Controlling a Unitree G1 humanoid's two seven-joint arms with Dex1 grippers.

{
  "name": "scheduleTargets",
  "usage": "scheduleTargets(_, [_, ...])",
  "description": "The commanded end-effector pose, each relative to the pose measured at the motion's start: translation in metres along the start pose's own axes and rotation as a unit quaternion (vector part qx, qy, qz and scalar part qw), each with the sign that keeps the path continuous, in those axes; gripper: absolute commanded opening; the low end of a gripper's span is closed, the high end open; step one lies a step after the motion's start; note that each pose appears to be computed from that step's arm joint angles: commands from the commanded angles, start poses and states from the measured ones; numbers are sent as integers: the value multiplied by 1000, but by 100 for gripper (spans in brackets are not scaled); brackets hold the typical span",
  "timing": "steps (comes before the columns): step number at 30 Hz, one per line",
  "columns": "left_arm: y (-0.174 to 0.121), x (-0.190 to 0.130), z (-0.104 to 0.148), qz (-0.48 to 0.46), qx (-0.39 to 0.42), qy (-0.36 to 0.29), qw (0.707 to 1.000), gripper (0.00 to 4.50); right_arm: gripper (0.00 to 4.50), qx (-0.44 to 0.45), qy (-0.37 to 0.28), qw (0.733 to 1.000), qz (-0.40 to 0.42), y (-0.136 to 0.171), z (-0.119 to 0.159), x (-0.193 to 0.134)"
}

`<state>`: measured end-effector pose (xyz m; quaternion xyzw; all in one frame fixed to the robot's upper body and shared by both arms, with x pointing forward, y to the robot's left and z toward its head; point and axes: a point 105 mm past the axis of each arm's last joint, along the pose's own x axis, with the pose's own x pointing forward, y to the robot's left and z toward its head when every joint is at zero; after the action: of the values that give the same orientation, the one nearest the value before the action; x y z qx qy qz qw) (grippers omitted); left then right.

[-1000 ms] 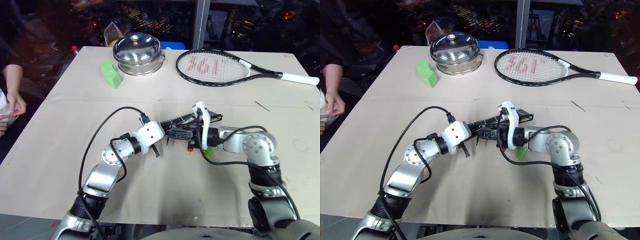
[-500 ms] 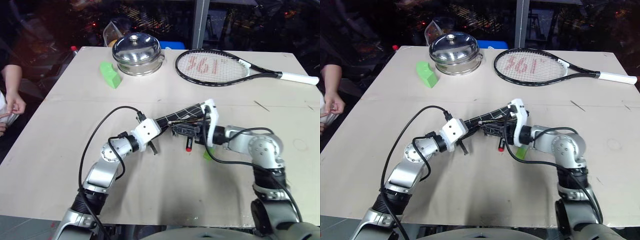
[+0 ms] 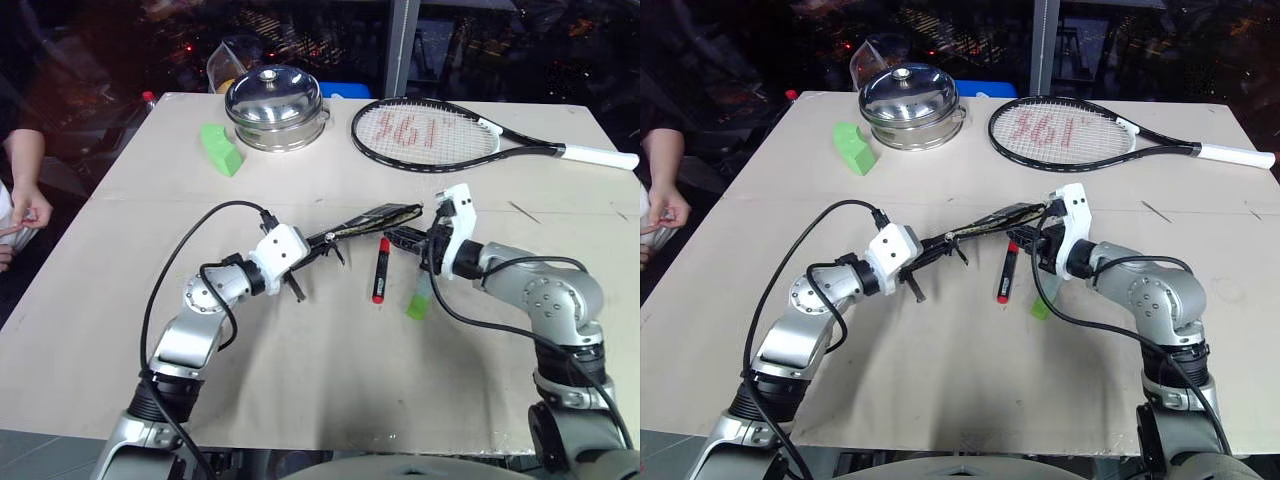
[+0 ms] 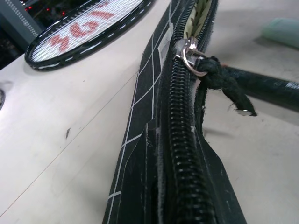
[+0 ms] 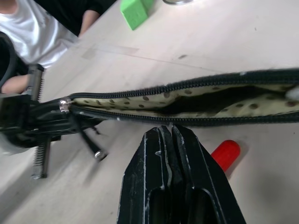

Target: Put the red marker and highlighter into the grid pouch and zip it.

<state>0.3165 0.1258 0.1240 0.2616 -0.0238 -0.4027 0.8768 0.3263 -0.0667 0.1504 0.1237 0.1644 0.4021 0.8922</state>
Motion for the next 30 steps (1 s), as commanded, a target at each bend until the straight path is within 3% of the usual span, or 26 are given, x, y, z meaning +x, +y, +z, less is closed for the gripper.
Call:
scheduleTargets(1, [1, 4, 19, -3, 27, -29, 999, 0, 5, -32, -11, 999, -5, 2, 13, 12])
scheduleTargets(6, [1, 5, 20, 6, 22, -28, 999, 0, 5, -35, -4, 999, 37, 15, 15, 18])
scheduleTargets(10, [7, 2, 18, 25, 15, -24, 999, 0, 5, -30, -35, 992, 119, 40, 32, -8])
scheduleTargets(15, [5, 2, 20, 31, 13, -26, 999, 0, 5, -37, -48, 996, 61, 22, 44, -9])
scheduleTargets(24, [-3, 2, 27, 23, 12, -34, 999, 0, 5, -73, 15, 997, 11, 0, 21, 14])
scheduleTargets(27, [-6, 4, 24, 15, 13, -29, 999, 0, 5, -152, 28, 988, -17, -6, 19, 24])
scheduleTargets(30, [-5, 3, 23, 17, 15, -25, 999, 0, 5, -331, 52, 942, -16, 5, 10, 38])
